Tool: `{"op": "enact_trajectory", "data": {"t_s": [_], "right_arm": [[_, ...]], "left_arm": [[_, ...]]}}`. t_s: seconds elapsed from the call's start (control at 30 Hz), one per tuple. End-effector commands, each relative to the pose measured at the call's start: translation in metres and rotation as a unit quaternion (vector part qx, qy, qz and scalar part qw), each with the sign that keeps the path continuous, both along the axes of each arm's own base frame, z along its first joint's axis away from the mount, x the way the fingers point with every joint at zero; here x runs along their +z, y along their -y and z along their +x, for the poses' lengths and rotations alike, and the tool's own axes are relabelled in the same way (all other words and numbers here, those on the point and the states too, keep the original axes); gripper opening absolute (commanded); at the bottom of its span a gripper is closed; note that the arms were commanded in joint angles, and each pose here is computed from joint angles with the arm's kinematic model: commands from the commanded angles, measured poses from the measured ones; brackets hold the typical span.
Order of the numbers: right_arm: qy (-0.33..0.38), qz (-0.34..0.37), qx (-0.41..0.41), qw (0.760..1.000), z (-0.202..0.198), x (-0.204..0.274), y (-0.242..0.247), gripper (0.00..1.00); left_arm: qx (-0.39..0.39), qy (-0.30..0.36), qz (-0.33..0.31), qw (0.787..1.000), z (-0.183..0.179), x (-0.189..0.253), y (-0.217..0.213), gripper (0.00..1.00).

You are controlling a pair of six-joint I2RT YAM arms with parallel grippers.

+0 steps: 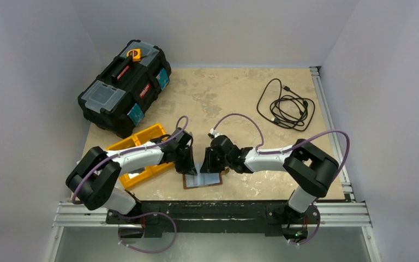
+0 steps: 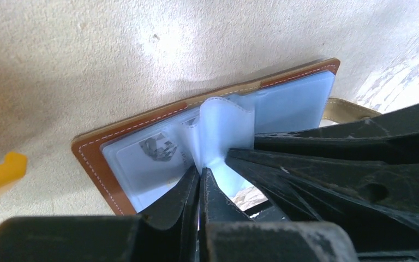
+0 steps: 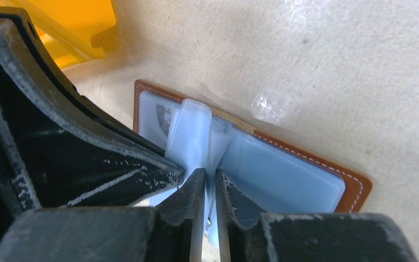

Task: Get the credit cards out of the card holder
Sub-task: Remove the credit card from the card holder.

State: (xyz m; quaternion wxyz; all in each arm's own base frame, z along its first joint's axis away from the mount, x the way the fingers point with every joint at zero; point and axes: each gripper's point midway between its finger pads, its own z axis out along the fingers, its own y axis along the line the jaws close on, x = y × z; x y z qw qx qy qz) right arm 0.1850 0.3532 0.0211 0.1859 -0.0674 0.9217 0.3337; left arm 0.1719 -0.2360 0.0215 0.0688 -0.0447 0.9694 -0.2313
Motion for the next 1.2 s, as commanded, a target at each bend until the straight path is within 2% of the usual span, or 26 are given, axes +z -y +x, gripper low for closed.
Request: {"op": "enact_trajectory", "data": {"t_s": [0.0,0.23,0.3,0.47,0.63,1.17], "right_arm": [[0.015,-0.017,-0.001,1.0,0.005,0.021,0.012,0.15],[0.044,-0.003,-0.02,0.999,0.016,0.06,0.016,0.3],[0.049,-0.005,-0.027,0.998,0.018,0.064,0.022,0.32],[0.053,-0.016,-0.048,0.997,0.022,0.065,0.042,0.32],[0.058,-0.021,-0.06,0.996,0.021,0.069,0.054,0.33],[0.064,-0.028,-0.096,0.993,0.018,0.075,0.079,0.32]], "left_arm": [[0.009,0.01,0.02,1.0,-0.003,0.001,-0.011,0.0],[0.002,0.02,-0.001,1.0,-0.003,0.012,-0.005,0.0],[-0.004,0.025,-0.012,1.0,-0.002,0.015,0.0,0.07],[-0.015,0.032,-0.038,0.999,-0.001,0.025,0.013,0.27],[-0.026,0.033,-0.058,0.997,0.002,0.03,0.029,0.36],[-0.051,0.026,-0.089,0.994,0.011,0.036,0.068,0.44]]}}
